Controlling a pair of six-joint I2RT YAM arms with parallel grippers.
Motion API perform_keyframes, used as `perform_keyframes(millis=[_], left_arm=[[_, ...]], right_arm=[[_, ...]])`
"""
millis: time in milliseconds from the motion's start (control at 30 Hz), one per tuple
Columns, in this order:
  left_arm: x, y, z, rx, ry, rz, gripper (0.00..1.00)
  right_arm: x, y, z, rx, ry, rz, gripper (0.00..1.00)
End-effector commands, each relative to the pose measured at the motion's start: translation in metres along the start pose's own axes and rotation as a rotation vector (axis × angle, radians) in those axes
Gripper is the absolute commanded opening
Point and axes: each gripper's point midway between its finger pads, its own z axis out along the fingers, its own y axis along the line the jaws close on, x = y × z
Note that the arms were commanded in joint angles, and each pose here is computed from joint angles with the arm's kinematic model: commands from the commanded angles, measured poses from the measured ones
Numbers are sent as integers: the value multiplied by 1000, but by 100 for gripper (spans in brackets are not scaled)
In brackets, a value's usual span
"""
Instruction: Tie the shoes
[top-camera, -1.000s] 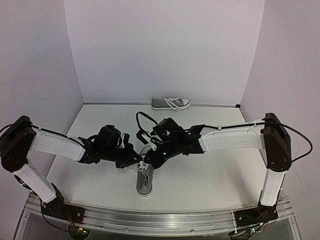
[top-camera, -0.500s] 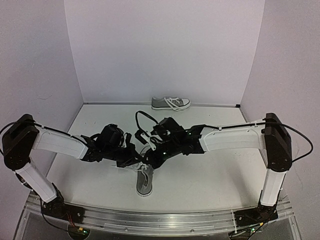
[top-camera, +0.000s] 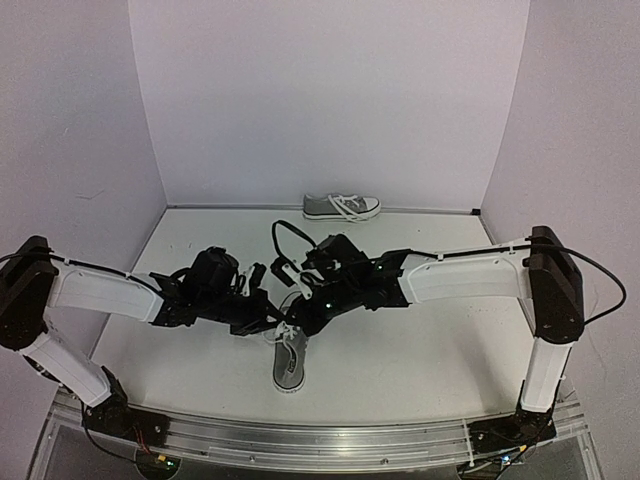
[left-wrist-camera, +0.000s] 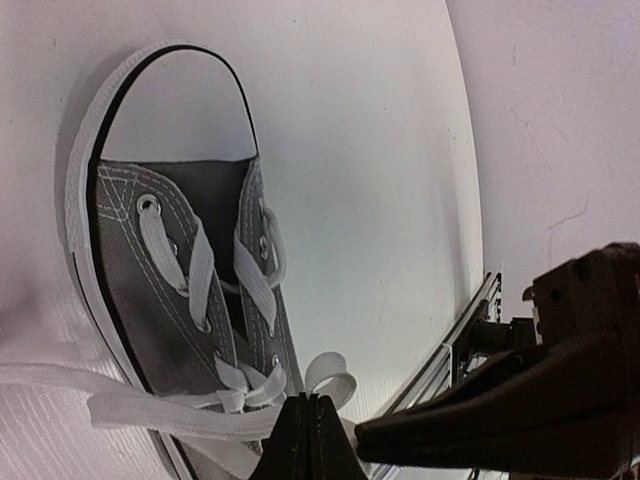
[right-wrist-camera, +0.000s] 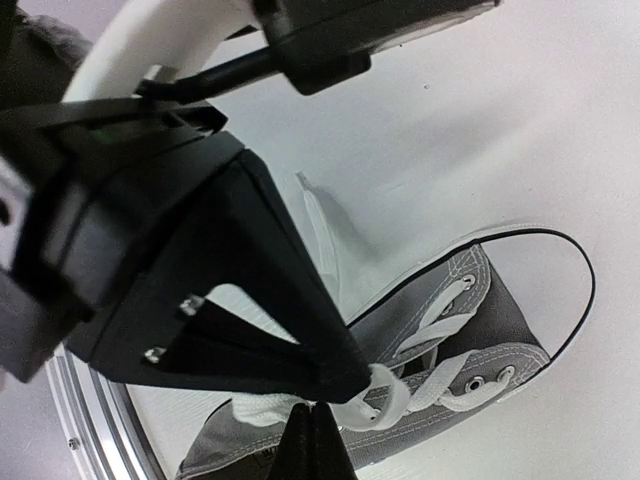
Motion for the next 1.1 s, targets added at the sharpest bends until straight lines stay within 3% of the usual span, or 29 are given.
perform_keyframes(millis=[0, 267, 1067], left_arm=[[15, -19, -8, 105, 55, 84, 0], [36, -15, -5, 167, 134, 112, 0], [57, -42, -14, 369, 222, 278, 0]], right_arm=[[-10, -1, -6, 24, -42, 4, 0], [-10, 1, -7, 15, -43, 8, 0], [-11, -6, -6, 45, -44, 33, 3]])
